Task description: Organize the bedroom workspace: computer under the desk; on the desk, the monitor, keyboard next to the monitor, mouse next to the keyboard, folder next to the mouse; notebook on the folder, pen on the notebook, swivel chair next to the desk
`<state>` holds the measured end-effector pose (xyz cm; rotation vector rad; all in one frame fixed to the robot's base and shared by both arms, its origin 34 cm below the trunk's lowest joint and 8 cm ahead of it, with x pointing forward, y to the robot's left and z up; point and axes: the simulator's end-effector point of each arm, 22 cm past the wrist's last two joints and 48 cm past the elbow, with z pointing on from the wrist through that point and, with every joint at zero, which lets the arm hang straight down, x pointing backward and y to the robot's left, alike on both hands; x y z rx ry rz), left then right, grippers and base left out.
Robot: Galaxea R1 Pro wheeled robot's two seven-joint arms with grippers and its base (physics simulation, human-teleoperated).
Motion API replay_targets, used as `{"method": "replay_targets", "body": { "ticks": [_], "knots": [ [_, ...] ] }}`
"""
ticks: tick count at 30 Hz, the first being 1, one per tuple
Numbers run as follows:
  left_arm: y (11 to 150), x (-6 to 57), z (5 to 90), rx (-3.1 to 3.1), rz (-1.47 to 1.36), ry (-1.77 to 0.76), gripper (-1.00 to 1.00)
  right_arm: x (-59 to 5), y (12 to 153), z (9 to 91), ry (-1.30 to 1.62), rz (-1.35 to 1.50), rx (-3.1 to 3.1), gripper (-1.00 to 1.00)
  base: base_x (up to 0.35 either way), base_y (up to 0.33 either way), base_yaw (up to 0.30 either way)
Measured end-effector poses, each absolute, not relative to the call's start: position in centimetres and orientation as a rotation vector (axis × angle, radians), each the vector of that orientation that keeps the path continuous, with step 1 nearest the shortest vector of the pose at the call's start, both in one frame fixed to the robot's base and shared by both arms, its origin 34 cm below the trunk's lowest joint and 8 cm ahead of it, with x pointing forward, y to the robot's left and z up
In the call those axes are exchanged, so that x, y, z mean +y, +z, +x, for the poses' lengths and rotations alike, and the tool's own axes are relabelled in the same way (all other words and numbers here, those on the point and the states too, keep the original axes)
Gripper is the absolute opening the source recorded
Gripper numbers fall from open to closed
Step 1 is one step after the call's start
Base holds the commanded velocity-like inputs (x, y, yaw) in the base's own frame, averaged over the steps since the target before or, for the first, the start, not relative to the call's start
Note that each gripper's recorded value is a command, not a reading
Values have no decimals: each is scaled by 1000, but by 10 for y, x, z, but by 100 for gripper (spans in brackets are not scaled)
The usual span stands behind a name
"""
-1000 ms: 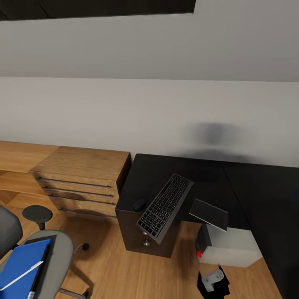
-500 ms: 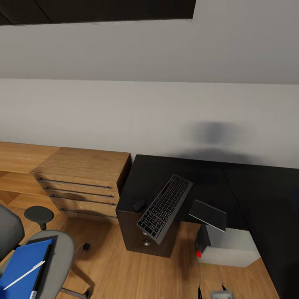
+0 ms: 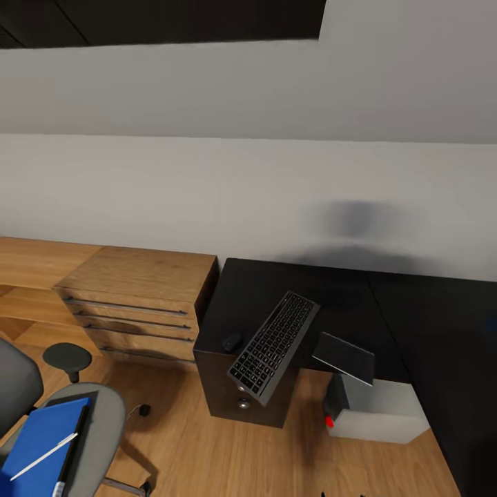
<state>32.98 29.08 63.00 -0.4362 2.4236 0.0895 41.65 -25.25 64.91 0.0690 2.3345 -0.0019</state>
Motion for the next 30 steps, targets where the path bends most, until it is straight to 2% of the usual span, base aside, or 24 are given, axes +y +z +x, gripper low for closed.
{"method": "replay_targets", "body": {
  "ticks": [30],
  "knots": [
    [639, 291, 326, 2423, -435, 90, 100, -251, 657, 409, 22, 94, 2341, 100, 0, 0, -16]
  ]
}}
